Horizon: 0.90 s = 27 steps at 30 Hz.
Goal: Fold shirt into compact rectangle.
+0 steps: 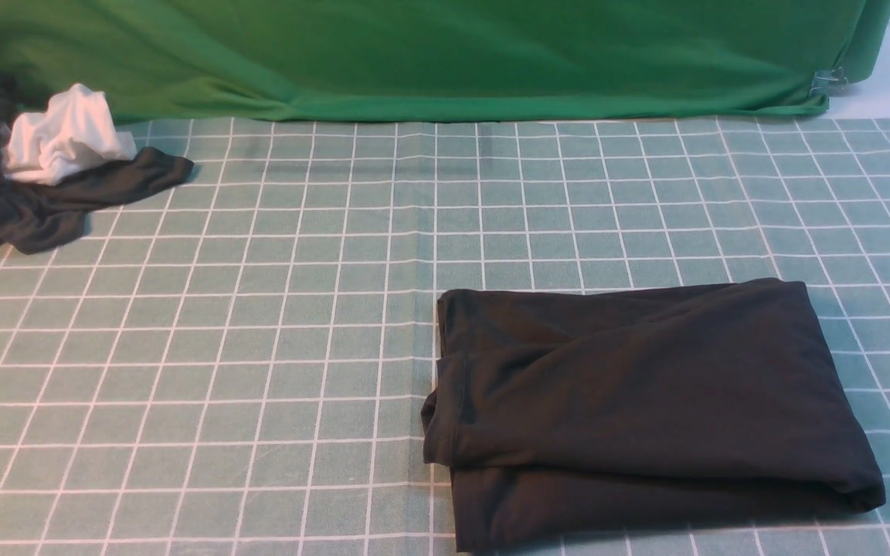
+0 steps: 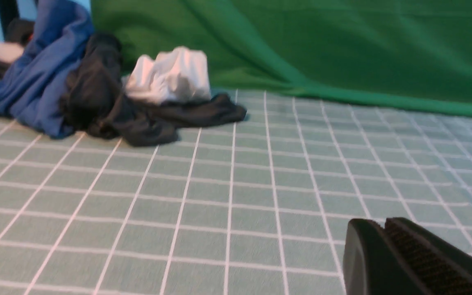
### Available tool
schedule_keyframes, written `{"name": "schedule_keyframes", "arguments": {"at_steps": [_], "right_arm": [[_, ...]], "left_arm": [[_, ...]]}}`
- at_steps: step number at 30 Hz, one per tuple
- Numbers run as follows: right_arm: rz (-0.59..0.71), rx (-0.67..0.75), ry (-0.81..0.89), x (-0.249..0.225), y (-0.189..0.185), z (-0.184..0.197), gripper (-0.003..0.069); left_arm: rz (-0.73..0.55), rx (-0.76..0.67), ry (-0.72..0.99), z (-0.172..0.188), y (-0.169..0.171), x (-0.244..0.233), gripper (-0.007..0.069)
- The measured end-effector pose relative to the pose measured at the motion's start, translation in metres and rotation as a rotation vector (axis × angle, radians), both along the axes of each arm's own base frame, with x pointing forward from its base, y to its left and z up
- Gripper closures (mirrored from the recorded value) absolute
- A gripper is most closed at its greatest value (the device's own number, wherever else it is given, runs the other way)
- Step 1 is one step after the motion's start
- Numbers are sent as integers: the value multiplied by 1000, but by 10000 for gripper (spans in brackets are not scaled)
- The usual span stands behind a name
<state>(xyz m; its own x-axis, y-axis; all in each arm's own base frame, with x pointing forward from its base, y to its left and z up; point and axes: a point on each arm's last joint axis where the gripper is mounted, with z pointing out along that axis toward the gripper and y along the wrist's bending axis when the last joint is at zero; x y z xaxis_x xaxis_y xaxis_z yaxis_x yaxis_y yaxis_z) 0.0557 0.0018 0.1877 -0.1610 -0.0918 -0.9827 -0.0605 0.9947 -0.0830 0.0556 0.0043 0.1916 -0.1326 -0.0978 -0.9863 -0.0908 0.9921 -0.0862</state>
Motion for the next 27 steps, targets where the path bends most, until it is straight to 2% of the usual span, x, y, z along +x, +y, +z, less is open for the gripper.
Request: {"name": "schedule_keyframes", "arguments": {"at_steps": [27], "right_arm": [[0, 0, 0, 0, 0, 0, 420]], "left_arm": [[-20, 25, 17, -1, -1, 0, 613]]}}
